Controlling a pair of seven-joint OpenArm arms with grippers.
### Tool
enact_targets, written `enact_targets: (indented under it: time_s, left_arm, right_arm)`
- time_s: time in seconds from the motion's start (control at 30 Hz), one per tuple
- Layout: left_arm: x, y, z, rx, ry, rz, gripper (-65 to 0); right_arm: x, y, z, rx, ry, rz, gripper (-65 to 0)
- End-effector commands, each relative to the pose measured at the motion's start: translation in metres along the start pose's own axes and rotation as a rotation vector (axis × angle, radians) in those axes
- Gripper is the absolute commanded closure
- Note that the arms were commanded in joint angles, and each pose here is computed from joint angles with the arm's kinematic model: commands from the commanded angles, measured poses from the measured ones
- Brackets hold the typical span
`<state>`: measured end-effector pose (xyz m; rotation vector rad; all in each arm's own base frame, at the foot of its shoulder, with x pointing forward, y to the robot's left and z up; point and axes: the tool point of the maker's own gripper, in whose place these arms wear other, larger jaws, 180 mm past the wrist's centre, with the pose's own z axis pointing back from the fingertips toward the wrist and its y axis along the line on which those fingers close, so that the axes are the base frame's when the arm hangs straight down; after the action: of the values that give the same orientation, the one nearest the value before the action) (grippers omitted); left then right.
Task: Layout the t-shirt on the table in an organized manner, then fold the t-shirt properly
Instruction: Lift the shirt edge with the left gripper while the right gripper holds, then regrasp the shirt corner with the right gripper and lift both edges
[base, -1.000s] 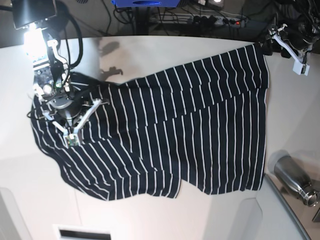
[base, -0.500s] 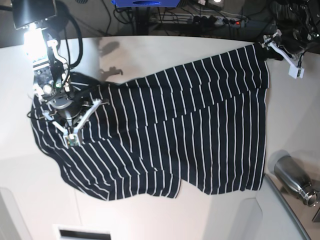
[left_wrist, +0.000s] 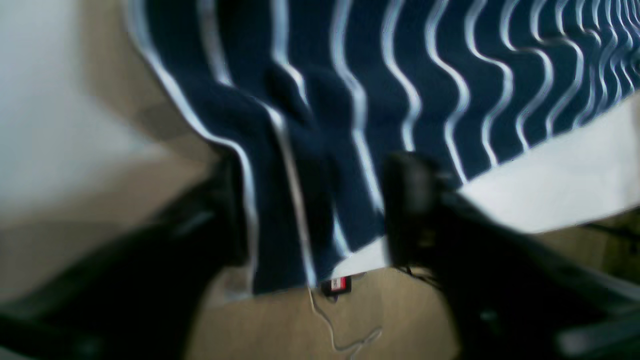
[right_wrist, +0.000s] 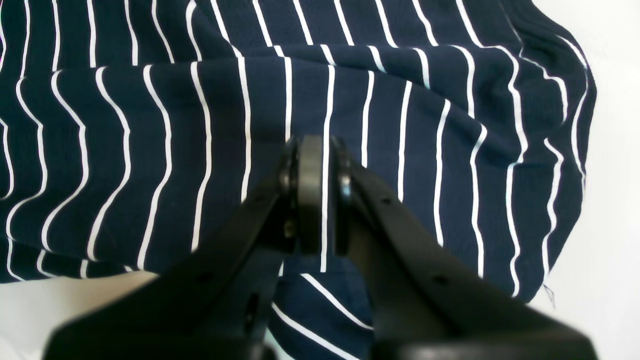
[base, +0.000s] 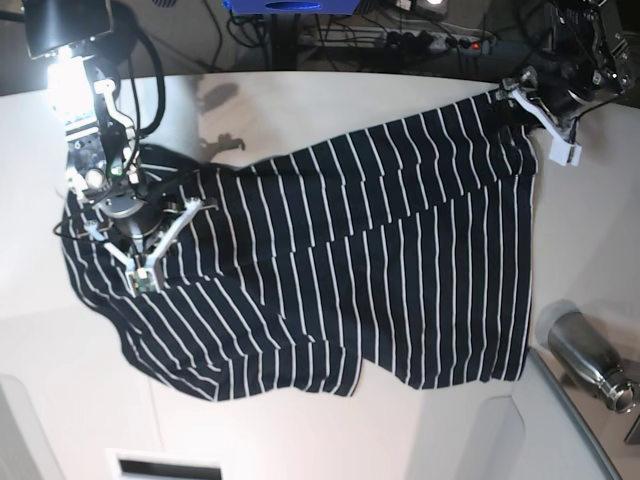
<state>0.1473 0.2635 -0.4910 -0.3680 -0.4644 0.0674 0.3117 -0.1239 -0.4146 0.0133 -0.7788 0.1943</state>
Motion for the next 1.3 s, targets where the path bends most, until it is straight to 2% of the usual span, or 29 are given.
enact_targets:
  time_s: [0.0, 0.1, 0.23, 0.33, 0.37, 0.53, 0.6, 0.77, 0.87, 1.03, 1.27]
  left_arm:
    - [-0.044, -0.004, -0.006, 0.01, 0.178, -0.018, -24.2]
    - [-0.047, -0.012, -0.01, -0.009, 0.197, -0.035, -11.5]
    - [-0.04, 0.003, -0.002, 0.027, 0.168, -0.012, -0.3]
    - [-0.028, 0.021, 0.011, 0.07, 0.144, -0.017, 0.0]
    - [-0.025, 0.025, 0.014, 0.081, 0.14, -0.023, 0.0]
    - [-0.017, 0.032, 0.019, 0.097, 0.136, -0.042, 0.0]
    - [-0.012, 0.033, 0.018, 0.098, 0.129, -0.046, 0.0]
    - [-0.008, 0.032, 0.017, 0.095, 0.125, -0.052, 0.0]
    - [-0.007, 0.032, 0.016, 0.094, 0.125, -0.054, 0.0]
    - [-0.006, 0.034, 0.018, 0.099, 0.122, -0.053, 0.0]
    - [-0.007, 0.033, 0.017, 0.096, 0.126, -0.056, 0.0]
  right_arm:
    - [0.017, -0.01, 0.002, -0.025, -0.053, -0.008, -3.6]
    - [0.018, -0.028, 0.003, -0.067, -0.06, -0.079, -3.6]
    - [0.001, -0.068, 0.014, -0.178, -0.055, -0.261, -4.4]
    - [-0.023, -0.094, 0.023, -0.257, -0.034, -0.391, -5.6]
    - [-0.032, -0.096, 0.026, -0.269, -0.015, -0.417, -8.4]
    - [-0.06, -0.097, 0.044, -0.28, 0.069, -0.541, -35.7]
    - [-0.061, -0.098, 0.053, -0.26, 0.064, -0.62, -37.7]
    - [-0.078, -0.095, 0.061, -0.115, 0.109, -0.892, -37.7]
    - [-0.086, -0.117, 0.053, -0.14, 0.114, -0.909, -37.5]
    - [-0.121, -0.131, 0.045, -0.173, 0.205, -0.926, -37.5]
    - [-0.136, -0.122, 0.031, -0.093, 0.223, -0.862, -37.5]
